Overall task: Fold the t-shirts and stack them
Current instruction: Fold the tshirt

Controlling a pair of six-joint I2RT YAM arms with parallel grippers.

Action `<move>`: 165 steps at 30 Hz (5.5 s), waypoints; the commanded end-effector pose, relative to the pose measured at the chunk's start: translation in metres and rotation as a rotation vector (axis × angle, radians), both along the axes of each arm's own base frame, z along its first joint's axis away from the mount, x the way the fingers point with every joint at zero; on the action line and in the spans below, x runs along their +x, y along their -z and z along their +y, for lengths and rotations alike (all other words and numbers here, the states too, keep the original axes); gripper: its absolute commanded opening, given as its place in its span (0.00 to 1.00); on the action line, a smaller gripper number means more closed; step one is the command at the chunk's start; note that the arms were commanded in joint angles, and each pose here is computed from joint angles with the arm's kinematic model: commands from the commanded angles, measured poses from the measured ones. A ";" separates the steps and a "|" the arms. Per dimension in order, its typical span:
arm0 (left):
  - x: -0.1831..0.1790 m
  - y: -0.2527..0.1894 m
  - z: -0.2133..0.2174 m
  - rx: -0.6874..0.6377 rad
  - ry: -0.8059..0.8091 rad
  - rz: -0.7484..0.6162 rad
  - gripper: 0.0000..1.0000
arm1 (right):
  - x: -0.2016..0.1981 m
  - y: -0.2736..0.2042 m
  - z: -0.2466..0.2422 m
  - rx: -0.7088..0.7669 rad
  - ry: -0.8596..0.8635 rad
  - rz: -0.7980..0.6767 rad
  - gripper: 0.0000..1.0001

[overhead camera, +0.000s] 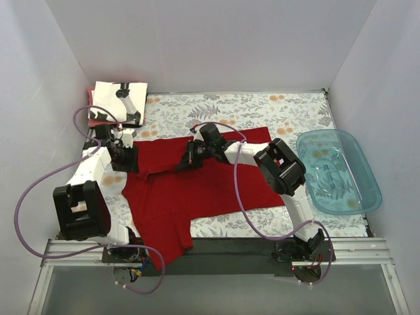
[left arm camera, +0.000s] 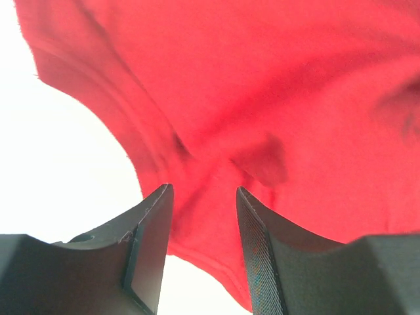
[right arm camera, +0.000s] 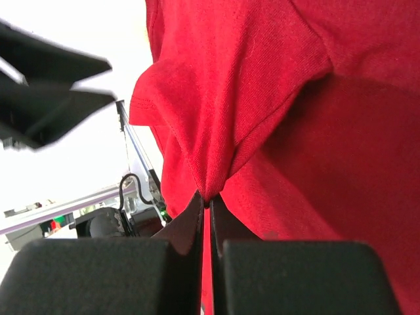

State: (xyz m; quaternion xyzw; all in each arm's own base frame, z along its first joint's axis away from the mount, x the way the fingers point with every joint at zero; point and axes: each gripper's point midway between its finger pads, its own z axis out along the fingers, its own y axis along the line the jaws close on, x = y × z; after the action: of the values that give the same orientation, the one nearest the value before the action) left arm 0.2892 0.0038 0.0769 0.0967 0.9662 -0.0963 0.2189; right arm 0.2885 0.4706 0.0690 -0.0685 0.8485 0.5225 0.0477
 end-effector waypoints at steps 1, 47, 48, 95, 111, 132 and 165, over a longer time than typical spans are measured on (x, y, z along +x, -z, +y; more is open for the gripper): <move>0.011 0.004 0.005 -0.053 -0.057 0.018 0.41 | 0.002 -0.026 0.001 0.048 -0.026 -0.067 0.01; 0.076 0.057 0.103 0.243 -0.227 0.026 0.02 | 0.011 0.016 0.001 -0.017 -0.033 -0.073 0.01; 0.077 0.054 0.100 0.230 -0.218 0.016 0.04 | 0.010 0.016 0.002 -0.015 -0.036 -0.074 0.01; -0.005 0.054 -0.003 -0.162 -0.121 0.121 0.41 | 0.010 0.011 0.011 -0.001 -0.048 -0.088 0.01; -0.003 0.044 -0.002 -0.111 -0.127 0.094 0.00 | 0.009 0.006 0.013 0.011 -0.060 -0.101 0.01; 0.018 0.021 0.007 -0.087 -0.172 0.021 0.32 | 0.011 -0.005 0.020 0.034 -0.075 -0.136 0.01; 0.018 0.012 -0.011 -0.211 -0.222 0.021 0.18 | 0.007 -0.015 0.019 0.056 -0.083 -0.120 0.01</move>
State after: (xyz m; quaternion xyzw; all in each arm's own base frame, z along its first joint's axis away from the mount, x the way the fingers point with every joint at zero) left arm 0.3022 -0.0110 0.0446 -0.0392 0.9606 -0.1833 0.2054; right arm 0.2952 0.4813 0.0569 -0.1166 0.8444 0.5186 0.0664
